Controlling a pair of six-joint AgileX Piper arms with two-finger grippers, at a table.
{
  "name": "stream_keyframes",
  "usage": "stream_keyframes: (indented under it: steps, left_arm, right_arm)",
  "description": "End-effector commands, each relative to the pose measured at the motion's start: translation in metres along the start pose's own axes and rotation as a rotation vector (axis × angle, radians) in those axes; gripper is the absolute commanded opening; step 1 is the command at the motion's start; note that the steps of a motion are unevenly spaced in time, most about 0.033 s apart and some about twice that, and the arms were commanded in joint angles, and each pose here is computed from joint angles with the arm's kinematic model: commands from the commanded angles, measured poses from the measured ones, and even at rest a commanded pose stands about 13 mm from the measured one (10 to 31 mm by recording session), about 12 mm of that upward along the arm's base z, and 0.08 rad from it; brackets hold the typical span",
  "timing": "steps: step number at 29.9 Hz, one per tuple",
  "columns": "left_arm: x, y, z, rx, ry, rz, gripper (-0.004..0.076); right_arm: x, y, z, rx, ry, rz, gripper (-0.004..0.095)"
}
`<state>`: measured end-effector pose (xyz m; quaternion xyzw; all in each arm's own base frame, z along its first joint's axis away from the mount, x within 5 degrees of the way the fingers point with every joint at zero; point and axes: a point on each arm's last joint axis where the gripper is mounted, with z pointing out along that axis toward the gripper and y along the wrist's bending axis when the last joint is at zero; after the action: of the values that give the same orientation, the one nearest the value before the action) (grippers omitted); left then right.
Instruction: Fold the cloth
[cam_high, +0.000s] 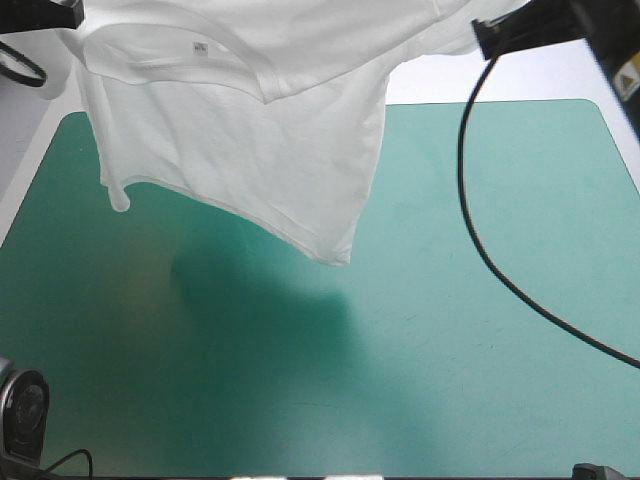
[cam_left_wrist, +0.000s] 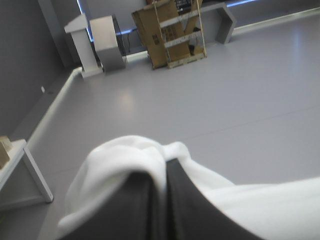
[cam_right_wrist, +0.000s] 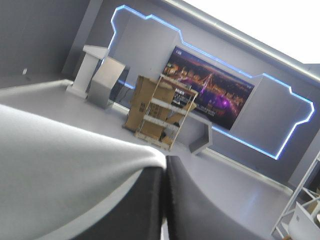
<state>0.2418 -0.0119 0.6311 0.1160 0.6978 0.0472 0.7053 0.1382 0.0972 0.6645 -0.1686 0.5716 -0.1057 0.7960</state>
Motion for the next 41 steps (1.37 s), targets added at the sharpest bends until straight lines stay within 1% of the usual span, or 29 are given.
stream_keyframes:
  steps: [1,3,5,7,10,13,15,19,22,25,27,29,32,34,38,41]
  left_arm:
    - [-0.031,0.004,-0.051,-0.056,-0.177,0.033,0.0021]
    - [-0.037,0.004,-0.068,-0.063,-0.207,0.035,0.002]
    - [-0.04,0.004,-0.078,-0.068,-0.225,0.036,0.0021]
    - [-0.04,0.005,-0.08,-0.072,-0.221,0.04,0.0021]
    - [-0.035,0.003,-0.076,-0.057,-0.174,0.038,0.0019]
    - [-0.026,0.0,-0.06,-0.016,-0.103,0.025,0.0019]
    - [-0.015,-0.001,-0.042,0.001,-0.037,0.021,0.0019]
    - [0.014,-0.006,0.003,0.049,0.091,-0.001,0.0019]
    - [0.037,-0.01,0.037,0.089,0.163,-0.028,0.0019]
    - [0.064,-0.015,0.072,0.109,0.228,-0.05,0.0019]
    - [0.085,-0.019,0.098,0.124,0.261,-0.074,0.0019]
    - [0.108,-0.024,0.122,0.142,0.285,-0.102,0.0019]
    - [0.14,-0.031,0.155,0.171,0.3,-0.142,0.0019]
    - [0.161,-0.039,0.174,0.215,0.305,-0.165,0.0019]
    - [0.198,-0.05,0.206,0.269,0.349,-0.201,0.0019]
    - [0.228,-0.054,0.228,0.265,0.39,-0.217,0.002]
  right_arm:
    - [-0.018,-0.032,-0.017,0.073,-0.159,0.008,-0.0018]
    - [-0.02,-0.034,-0.018,0.075,-0.181,0.013,-0.0018]
    - [-0.02,-0.031,-0.018,0.054,-0.188,0.026,-0.0018]
    - [-0.02,-0.028,-0.017,0.03,-0.188,0.039,-0.0018]
    - [-0.02,-0.02,-0.014,-0.016,-0.184,0.062,-0.0018]
    - [-0.018,-0.007,-0.007,-0.062,-0.156,0.075,-0.0018]
    - [-0.012,0.006,0.001,-0.079,-0.098,0.074,-0.0018]
    - [0.007,0.039,0.03,-0.089,0.041,0.028,-0.0018]
    - [0.034,0.069,0.066,-0.127,0.151,0.022,-0.0018]
    - [0.075,0.089,0.109,-0.167,0.284,0.056,-0.0018]
    - [0.109,0.092,0.137,-0.163,0.374,0.061,-0.0018]
    - [0.142,0.092,0.163,-0.127,0.445,0.053,-0.0018]
    - [0.181,0.086,0.192,-0.066,0.487,0.036,-0.0018]
    - [0.203,0.081,0.206,-0.043,0.505,0.041,-0.0018]
    - [0.243,0.083,0.227,-0.054,0.567,0.078,-0.0018]
    - [0.273,0.099,0.24,-0.091,0.612,0.11,-0.0017]
